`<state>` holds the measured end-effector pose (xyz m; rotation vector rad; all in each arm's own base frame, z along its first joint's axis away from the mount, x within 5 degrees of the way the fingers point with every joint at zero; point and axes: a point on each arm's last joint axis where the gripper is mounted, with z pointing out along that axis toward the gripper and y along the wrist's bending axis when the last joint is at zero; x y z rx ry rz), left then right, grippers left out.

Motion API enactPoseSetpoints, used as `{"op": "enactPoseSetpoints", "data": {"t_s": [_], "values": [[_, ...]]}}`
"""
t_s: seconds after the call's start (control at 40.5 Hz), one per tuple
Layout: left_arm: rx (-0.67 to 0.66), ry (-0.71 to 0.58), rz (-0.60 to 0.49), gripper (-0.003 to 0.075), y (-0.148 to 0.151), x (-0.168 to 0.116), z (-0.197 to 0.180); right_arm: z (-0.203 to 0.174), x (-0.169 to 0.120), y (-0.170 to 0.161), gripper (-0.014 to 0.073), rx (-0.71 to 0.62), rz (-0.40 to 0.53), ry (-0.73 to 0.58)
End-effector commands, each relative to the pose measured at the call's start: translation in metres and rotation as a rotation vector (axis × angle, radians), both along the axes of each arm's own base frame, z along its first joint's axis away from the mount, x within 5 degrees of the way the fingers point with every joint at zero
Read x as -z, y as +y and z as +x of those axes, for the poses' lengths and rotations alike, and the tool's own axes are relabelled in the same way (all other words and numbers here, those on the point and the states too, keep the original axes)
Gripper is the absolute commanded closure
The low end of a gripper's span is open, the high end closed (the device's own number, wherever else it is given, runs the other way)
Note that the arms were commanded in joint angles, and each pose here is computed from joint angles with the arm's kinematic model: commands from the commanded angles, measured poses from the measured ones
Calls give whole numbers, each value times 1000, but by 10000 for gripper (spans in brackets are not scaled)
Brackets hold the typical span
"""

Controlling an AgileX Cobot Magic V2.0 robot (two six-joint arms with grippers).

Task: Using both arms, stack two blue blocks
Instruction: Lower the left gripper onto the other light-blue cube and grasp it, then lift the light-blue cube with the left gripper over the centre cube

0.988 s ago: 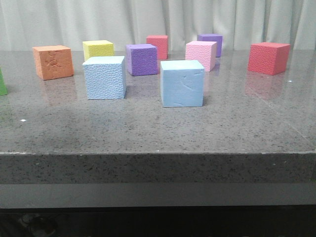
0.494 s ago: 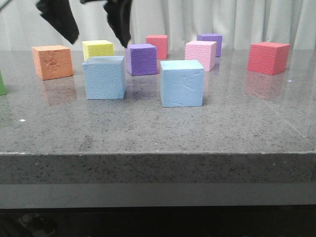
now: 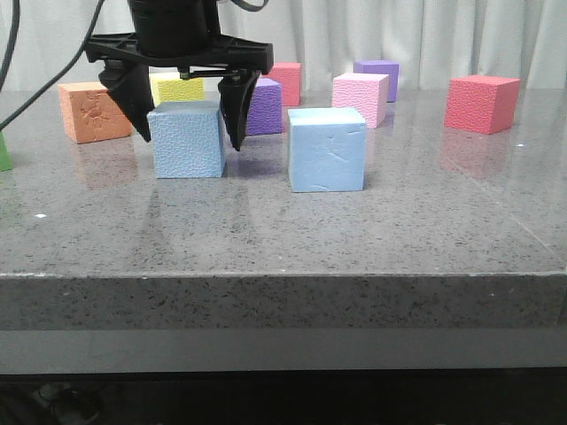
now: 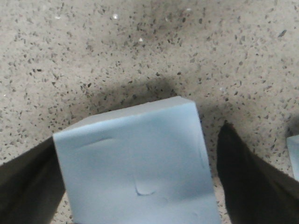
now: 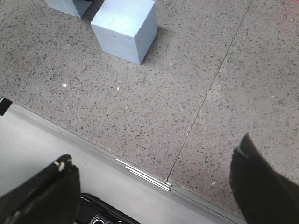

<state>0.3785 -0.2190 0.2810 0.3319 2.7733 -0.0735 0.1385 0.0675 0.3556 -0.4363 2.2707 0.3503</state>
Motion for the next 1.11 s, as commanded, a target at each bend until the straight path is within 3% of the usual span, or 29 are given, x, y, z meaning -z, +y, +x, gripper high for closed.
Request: {"op": "enactPoseSetpoints", "data": {"t_s": [0.0,0.173,0.37,0.469,0.642,0.84,1.086], "values": [[0,-109,-58,207,1,-38,-7,2,-11,-1,-58,10,24,-75],[4,-107,-55,348,2,-40,-8,2,-11,-1,-58,10,24,-75],[140,-147,-26,350,4,-63,-14,2,-11,-1,-58,10,24,-75],[281,-173,-14,351,2,-82,-19,2,-11,-1,-58,10,24,-75],[641,-259,-41,351,-8,-113,-30,2,-11,-1,-58,10,24,-75],[989,-365,-45,352,-25,-125,-42,2,-11,-1,-58,10,24,-75],[1209,-428,15,352,-47,-125,-58,2,-11,-1,-58,10,24,-75]]}}
